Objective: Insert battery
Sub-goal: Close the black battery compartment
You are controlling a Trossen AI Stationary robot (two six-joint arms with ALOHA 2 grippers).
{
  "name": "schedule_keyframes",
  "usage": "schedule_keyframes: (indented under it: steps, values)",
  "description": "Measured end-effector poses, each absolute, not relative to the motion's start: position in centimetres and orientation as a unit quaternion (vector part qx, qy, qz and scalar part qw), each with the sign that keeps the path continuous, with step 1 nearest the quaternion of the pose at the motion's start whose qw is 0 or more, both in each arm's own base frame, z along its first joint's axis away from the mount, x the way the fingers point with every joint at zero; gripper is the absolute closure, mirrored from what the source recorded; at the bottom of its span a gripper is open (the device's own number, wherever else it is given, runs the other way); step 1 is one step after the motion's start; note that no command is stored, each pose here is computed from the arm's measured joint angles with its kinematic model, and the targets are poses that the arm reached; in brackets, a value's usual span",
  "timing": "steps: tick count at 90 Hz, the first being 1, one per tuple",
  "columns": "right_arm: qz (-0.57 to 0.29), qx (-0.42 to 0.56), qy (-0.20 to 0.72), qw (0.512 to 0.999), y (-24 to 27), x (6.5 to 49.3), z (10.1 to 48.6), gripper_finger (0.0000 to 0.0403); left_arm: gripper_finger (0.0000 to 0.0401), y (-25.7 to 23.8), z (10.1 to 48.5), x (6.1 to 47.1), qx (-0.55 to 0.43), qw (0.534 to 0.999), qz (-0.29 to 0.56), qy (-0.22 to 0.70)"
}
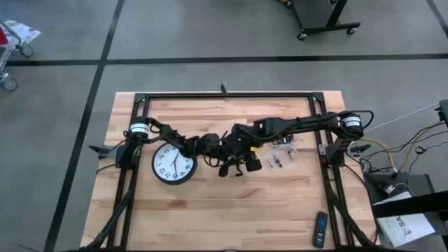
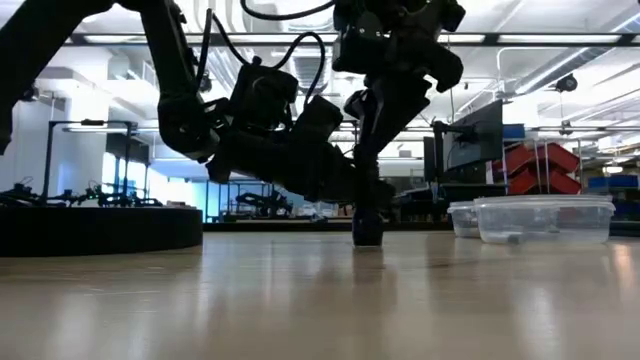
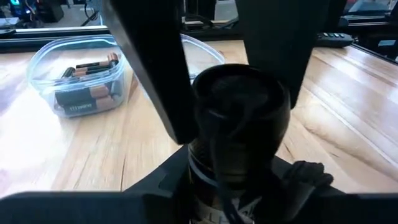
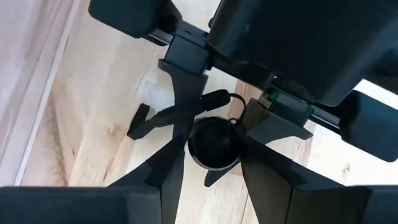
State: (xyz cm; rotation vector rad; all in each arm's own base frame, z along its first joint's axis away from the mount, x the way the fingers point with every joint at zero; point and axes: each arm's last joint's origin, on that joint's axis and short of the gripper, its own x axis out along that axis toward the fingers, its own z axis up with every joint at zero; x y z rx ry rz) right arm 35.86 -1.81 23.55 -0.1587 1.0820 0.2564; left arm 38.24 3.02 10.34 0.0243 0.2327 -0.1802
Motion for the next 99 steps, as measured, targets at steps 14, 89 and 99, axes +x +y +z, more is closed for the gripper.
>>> schedule_keyframes:
  steps: [14, 89, 99]
  values:
    - [0.117, -0.075, 0.498, 0.856, -1.8, 36.1, 23.3, 0.0257, 0.0293, 3.0, 10.2, 38.2, 0.011, 0.988, -0.089, 0.125]
    - [0.165, -0.134, 0.496, 0.842, -1.4, 36.4, 22.2, 0.0303, 0.0309, 3.0, 10.1, 38.2, 0.021, 0.986, -0.101, 0.131]
    - [0.195, -0.134, 0.485, 0.842, -1.2, 36.5, 22.1, 0.0303, 0.0309, 2.8, 10.0, 38.1, 0.023, 0.982, -0.133, 0.130]
